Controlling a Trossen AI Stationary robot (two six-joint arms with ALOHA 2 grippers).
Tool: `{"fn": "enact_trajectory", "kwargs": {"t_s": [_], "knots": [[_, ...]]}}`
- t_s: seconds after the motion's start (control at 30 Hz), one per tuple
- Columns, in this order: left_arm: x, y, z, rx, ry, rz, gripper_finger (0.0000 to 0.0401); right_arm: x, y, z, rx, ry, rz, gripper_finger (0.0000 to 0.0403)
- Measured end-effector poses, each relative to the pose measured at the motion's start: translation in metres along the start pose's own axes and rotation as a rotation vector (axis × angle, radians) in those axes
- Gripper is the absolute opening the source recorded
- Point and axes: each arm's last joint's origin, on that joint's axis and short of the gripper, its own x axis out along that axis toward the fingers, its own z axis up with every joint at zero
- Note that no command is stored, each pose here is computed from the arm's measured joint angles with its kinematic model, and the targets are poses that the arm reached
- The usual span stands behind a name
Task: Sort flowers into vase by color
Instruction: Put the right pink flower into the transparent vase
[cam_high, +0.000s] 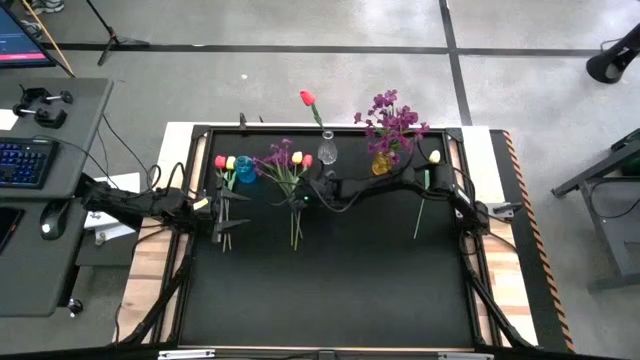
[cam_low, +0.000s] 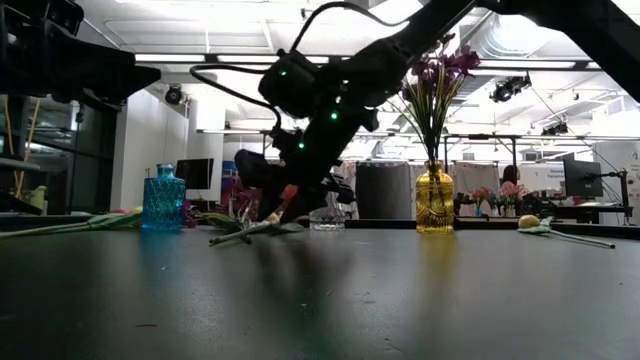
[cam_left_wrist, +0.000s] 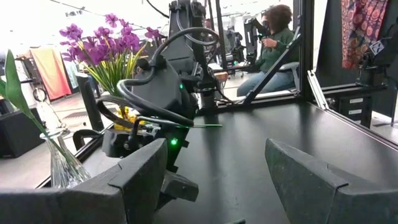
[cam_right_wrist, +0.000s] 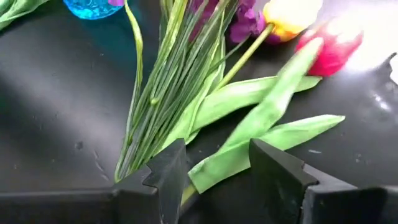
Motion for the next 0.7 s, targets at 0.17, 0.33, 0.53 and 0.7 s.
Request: {"fn": "enact_trajectory", "kwargs": {"t_s": [0.17,0.33,0.53,0.7], "knots": [[0.0000,0.0001,0.0001,0.000,0.000,0.002,0.0262,-0.0048,0.0062,0.0103,0.011,0.001,0.047,0.0167],[0.0000,0.0001,0.0001,0.000,0.000,0.003,0.0262,-0.0070,0.0037,0.0081,-0.019,0.054,-0.004,0.0167],[0.0000,0.0001,0.0001,0.000,-0.001,0.003,0.0262,-0.0093,0.0027,0.0032,0.023,0.046,-0.082,0.0167],[0.0000,0.0001,0.0000,0.000,0.000,0.003,0.0262,-0.0106,0.0100,0.0069,0.064,-0.015,-0.042,0.0167]]}}
